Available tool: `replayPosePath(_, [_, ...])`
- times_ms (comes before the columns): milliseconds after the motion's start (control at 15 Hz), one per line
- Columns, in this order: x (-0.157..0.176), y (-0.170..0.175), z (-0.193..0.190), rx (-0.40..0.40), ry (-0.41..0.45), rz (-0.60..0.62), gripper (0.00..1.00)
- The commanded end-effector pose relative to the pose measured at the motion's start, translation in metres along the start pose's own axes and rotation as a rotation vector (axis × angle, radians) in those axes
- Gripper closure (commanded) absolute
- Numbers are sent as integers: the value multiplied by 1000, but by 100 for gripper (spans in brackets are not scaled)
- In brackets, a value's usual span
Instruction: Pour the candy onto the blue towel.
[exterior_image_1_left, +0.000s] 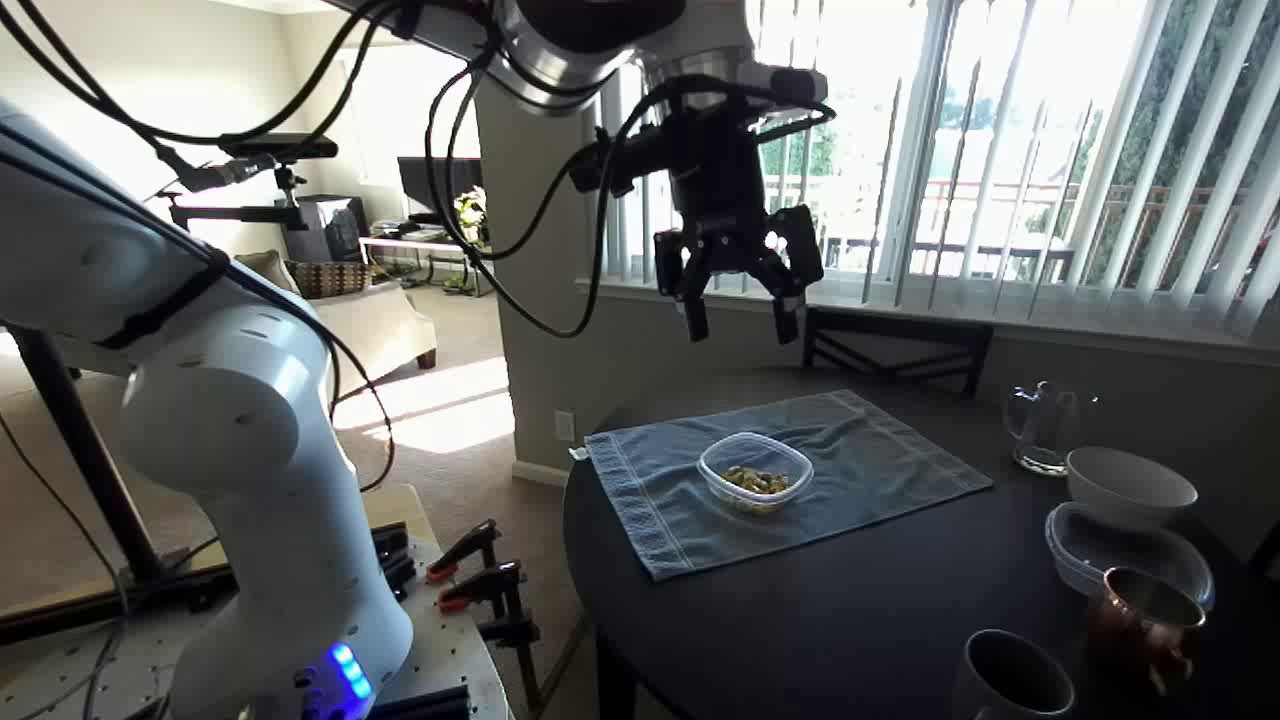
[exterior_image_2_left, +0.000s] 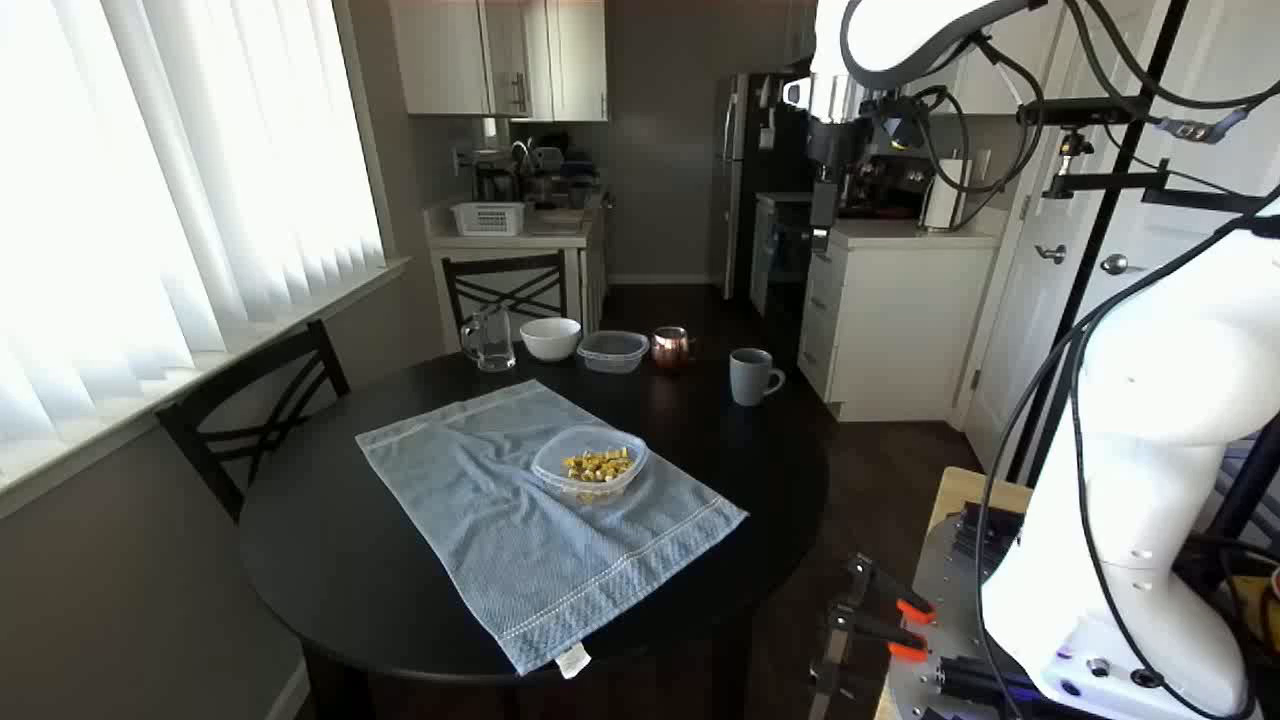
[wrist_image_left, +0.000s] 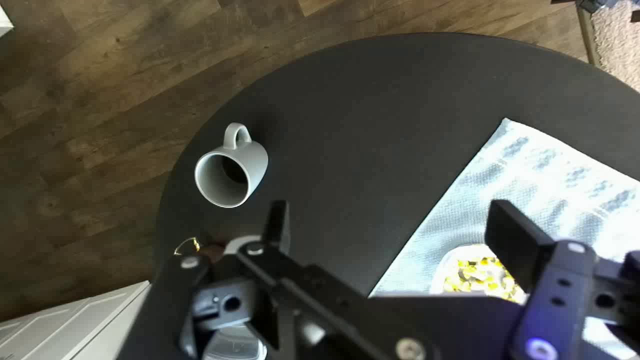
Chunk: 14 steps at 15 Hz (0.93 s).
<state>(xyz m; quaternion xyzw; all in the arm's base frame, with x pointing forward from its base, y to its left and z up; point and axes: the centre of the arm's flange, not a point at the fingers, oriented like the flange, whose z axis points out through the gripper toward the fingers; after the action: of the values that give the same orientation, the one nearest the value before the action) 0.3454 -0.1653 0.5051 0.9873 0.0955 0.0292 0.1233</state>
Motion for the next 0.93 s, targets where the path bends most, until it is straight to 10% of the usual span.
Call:
replayPosePath(0, [0, 0, 0, 0, 0, 0, 0])
replayPosePath(800, [0, 0, 0, 0, 0, 0, 0])
replayPosePath(867, [39, -19, 19, 6, -50, -14, 0])
